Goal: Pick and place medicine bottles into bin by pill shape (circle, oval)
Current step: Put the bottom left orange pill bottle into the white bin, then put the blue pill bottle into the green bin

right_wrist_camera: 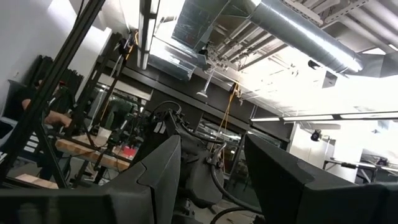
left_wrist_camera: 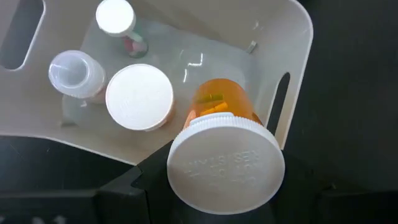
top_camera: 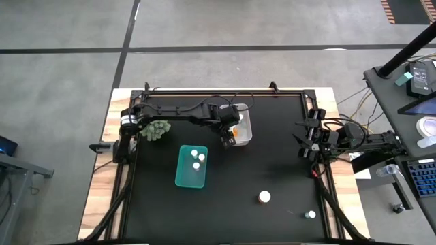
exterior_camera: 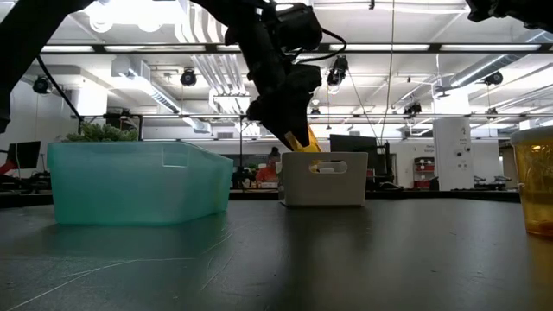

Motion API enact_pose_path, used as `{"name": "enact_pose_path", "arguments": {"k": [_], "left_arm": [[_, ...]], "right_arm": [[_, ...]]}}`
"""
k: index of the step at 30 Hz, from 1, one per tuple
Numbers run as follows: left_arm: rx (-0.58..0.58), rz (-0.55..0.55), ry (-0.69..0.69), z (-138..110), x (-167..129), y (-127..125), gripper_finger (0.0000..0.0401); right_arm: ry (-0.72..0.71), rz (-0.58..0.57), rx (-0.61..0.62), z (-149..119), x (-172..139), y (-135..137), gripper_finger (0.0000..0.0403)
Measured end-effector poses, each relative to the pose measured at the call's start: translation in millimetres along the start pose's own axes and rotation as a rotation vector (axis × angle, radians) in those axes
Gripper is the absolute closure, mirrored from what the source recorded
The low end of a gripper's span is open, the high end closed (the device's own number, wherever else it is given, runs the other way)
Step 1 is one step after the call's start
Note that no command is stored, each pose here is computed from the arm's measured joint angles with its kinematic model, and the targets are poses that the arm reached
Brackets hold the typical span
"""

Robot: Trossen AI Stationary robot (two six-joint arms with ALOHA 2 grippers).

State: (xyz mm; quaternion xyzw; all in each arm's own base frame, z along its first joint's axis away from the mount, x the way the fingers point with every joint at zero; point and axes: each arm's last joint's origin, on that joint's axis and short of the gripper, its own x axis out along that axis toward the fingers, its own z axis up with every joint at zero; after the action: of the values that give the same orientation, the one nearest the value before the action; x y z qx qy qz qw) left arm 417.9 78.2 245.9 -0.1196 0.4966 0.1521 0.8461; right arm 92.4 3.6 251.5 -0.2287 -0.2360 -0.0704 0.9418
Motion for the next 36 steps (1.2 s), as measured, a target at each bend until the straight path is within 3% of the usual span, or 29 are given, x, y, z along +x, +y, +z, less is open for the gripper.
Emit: {"name": "enact_pose_path", "arguments": {"k": [21, 30, 36], "left_arm": [[-0.027, -0.006, 0.002, -1.4, 2.0, 1.0, 0.0212], [-0.039, -0.033, 0.005, -0.1, 2.3, 5.3, 0.0171], [-0.039, -0.033, 0.002, 0.3, 2.0, 5.4, 0.0166]], "right_arm": [[-0.001, 0.0, 0.001, 0.1, 0.0, 0.0, 0.0232], [0.002, 0.001, -0.002, -0.2, 0.0, 0.1, 0.0232], [0.002, 0.001, -0.003, -0.2, 0.0, 0.1, 0.0232]]}}
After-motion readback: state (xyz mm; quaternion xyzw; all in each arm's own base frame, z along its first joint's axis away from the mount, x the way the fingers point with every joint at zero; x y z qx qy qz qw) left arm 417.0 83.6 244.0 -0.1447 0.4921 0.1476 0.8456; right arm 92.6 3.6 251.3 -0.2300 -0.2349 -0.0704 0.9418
